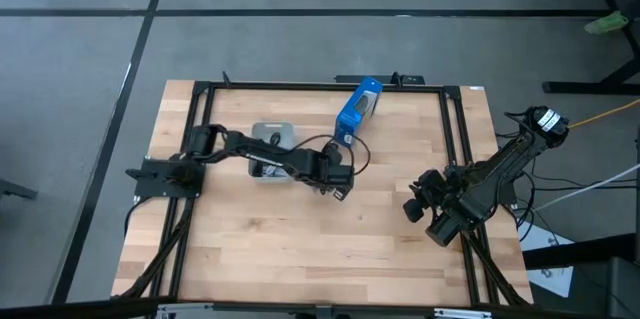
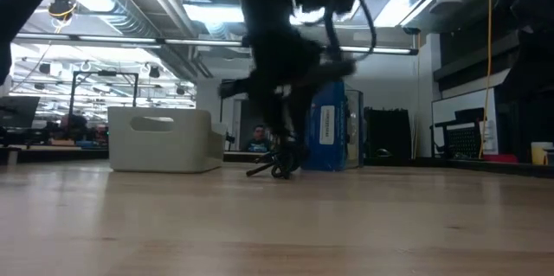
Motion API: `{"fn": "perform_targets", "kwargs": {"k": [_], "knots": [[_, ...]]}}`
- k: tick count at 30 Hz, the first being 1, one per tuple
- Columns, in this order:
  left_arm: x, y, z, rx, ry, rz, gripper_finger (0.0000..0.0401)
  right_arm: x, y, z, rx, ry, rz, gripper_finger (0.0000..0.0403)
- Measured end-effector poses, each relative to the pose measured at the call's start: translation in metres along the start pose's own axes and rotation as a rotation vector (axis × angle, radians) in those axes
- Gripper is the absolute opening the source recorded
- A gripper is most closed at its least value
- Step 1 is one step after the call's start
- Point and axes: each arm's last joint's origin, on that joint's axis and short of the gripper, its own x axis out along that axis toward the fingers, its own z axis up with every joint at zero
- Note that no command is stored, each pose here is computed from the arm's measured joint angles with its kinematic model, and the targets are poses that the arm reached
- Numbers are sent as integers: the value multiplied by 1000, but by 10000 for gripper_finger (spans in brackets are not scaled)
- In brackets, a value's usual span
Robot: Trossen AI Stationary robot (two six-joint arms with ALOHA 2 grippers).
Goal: Pick and place USB-C Cables
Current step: Put the black charger cable into the white bin
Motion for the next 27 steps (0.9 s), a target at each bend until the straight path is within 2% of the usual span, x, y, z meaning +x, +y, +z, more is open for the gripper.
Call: {"fn": "perform_targets", "kwargs": {"k": [2, 9, 12, 17, 23, 27], "knots": [[11, 1, -5, -6, 23, 43, 99, 0, 0, 0, 2, 1, 2, 70], [27, -2, -10, -31, 39, 51, 99, 0, 0, 0, 1, -6, 2, 70], [27, -4, -9, -41, 52, 16, 99, 0, 0, 0, 0, -15, 3, 70], [25, -10, -13, -46, 155, -78, 99, 0, 0, 0, 0, -15, 3, 70], [17, -22, -33, 0, 213, -124, 97, 0, 0, 0, 0, -15, 3, 70], [9, -31, -51, 48, 235, -145, 75, 0, 0, 0, 0, -15, 3, 70]]}}
